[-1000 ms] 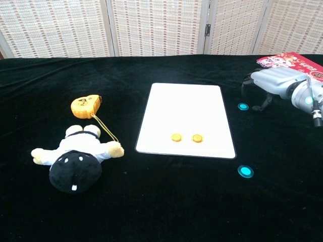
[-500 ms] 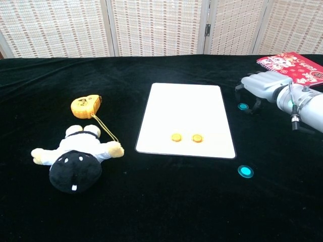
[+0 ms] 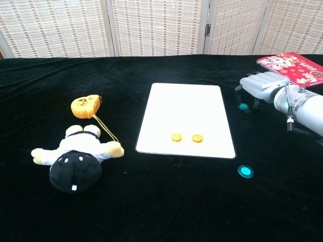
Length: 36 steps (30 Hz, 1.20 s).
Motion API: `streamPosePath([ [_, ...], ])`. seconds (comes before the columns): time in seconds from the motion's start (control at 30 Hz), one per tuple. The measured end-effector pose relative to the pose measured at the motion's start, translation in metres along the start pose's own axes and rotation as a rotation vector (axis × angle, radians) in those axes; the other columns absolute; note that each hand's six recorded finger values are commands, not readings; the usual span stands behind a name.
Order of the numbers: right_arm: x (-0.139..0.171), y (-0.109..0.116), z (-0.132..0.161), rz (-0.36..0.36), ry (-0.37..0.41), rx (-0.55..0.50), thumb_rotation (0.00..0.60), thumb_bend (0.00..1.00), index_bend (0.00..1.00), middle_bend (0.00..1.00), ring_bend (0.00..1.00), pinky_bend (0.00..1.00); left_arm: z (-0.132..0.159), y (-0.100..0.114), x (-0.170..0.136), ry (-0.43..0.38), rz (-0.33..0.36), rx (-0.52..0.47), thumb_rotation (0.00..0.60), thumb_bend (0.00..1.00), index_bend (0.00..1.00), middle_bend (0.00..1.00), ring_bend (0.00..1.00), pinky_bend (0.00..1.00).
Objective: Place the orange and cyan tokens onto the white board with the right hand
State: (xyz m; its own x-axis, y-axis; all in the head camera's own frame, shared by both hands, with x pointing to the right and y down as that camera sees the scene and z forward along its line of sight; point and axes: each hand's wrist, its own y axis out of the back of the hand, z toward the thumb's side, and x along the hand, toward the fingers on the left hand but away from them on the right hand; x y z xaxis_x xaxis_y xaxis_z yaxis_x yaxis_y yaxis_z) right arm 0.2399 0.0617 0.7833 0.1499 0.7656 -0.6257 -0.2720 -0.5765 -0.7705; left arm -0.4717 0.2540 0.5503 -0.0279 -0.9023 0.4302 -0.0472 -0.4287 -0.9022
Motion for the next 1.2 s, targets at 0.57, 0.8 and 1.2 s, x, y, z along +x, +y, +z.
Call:
streamPosePath([
  [0.57, 0.005, 0.007, -0.007, -0.027, 0.008, -0.024, 0.6, 0.3, 0.49, 0.17, 0.03, 0.0, 0.0, -0.001, 0.002, -0.004, 0.0, -0.001, 0.6, 0.07, 0.0, 0.0, 0.0, 0.0],
  [0.8, 0.011, 0.017, -0.012, -0.054, 0.017, -0.025, 0.6, 0.3, 0.49, 0.18, 0.04, 0.0, 0.002, 0.001, 0.003, -0.01, 0.004, -0.001, 0.6, 0.07, 0.0, 0.0, 0.0, 0.0],
  [1.2, 0.025, 0.034, 0.013, -0.095, 0.11, -0.025, 0.6, 0.3, 0.49, 0.18, 0.03, 0.0, 0.003, 0.003, 0.003, -0.015, 0.01, -0.002, 0.6, 0.07, 0.0, 0.0, 0.0, 0.0],
])
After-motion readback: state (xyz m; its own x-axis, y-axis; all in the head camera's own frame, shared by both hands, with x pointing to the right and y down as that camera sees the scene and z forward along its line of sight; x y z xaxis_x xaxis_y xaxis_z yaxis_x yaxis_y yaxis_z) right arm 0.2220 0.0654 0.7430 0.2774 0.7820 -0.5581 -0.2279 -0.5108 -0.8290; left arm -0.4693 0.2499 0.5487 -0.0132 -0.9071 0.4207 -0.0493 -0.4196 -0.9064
